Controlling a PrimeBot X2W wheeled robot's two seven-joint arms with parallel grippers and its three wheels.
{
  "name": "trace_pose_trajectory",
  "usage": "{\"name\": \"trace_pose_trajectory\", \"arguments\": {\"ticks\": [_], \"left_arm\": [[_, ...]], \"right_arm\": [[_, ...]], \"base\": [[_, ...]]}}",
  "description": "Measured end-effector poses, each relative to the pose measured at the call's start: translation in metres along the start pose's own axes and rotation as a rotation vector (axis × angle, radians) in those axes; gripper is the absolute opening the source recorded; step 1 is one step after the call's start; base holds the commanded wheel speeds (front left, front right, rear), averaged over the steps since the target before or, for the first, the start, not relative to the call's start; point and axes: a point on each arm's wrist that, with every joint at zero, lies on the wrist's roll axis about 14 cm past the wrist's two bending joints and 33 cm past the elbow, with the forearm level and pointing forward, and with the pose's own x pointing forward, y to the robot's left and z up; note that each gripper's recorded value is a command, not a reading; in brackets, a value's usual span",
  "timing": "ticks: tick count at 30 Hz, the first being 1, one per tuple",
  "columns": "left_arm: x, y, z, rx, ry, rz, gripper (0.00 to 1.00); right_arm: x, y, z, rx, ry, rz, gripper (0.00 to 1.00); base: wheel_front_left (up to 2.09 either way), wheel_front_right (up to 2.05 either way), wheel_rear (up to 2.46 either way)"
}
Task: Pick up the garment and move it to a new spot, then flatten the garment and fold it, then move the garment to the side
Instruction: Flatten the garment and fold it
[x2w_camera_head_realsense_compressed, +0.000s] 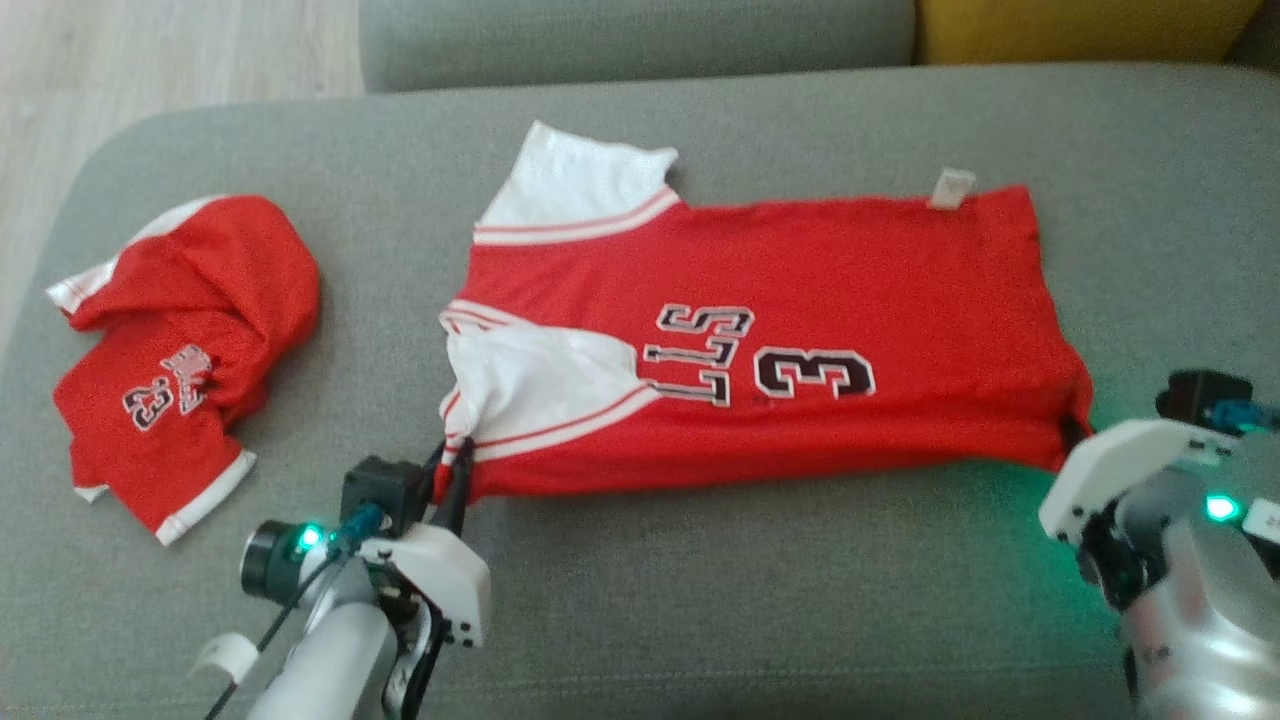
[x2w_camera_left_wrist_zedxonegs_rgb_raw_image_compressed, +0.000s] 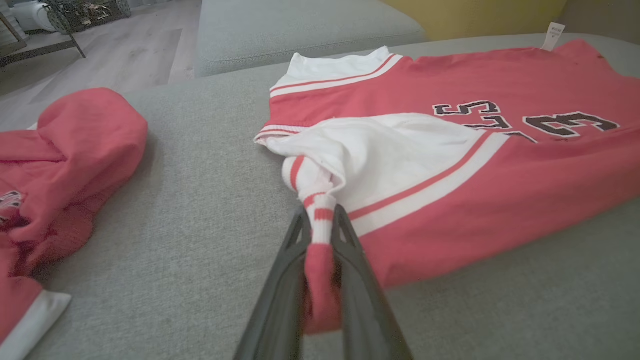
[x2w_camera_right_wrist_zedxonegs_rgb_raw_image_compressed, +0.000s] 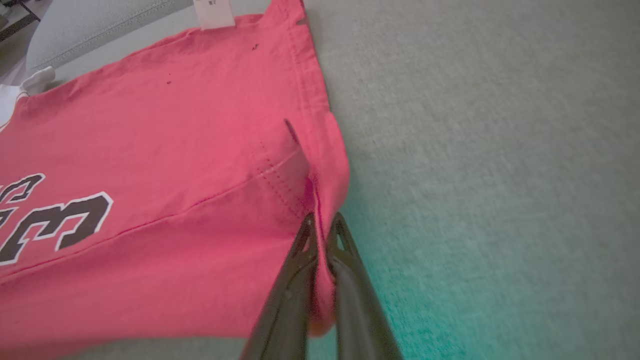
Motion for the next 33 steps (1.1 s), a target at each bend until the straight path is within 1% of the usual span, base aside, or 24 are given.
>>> {"name": "trace_pose_trajectory", "arguments": {"ticks": [3,9,13,21,22,23,24,25,29,33], "left_arm": [[-0.009,-0.006,0.002,0.016,0.001,-0.023,0.00],[-0.032,-0.017,-0.015,0.037,0.068,-0.071,0.00],[-0.041,-0.023,-0.023,0.027,0.107,-0.090,0.00],[-0.047,-0.031,-0.031,0.026,0.146,-0.115,0.00],[-0.046,-0.031,-0.030,0.024,0.145,-0.111,0.00],[-0.046,-0.031,-0.030,0.023,0.147,-0.110,0.28],[-0.046,-0.031,-0.031,0.022,0.149,-0.107,0.82],[-0.046,-0.029,-0.031,0.022,0.149,-0.099,1.00],[-0.043,-0.022,-0.026,0.005,0.133,-0.058,1.00],[-0.038,-0.007,-0.010,-0.023,0.070,0.009,1.00]], "right_arm": [[-0.013,-0.006,-0.009,0.000,0.022,0.000,0.00],[-0.040,-0.016,-0.029,0.015,0.076,0.007,0.00],[-0.056,-0.023,-0.040,0.023,0.103,0.005,0.00],[-0.071,-0.024,-0.045,0.027,0.124,0.007,0.00],[-0.071,-0.024,-0.043,0.029,0.118,0.007,0.03],[-0.072,-0.024,-0.040,0.030,0.108,0.006,0.87],[-0.072,-0.024,-0.038,0.034,0.098,0.004,1.00],[-0.072,-0.024,-0.035,0.039,0.089,0.004,1.00],[-0.074,-0.028,-0.019,0.046,0.023,-0.018,1.00],[-0.077,-0.029,0.004,0.048,-0.073,-0.027,1.00]], "base": [[0.00,0.00,0.00],[0.00,0.00,0.00],[0.00,0.00,0.00],[0.00,0.00,0.00],[0.00,0.00,0.00],[0.00,0.00,0.00],[0.00,0.00,0.00],[0.00,0.00,0.00],[0.00,0.00,0.00],[0.00,0.00,0.00]]}}
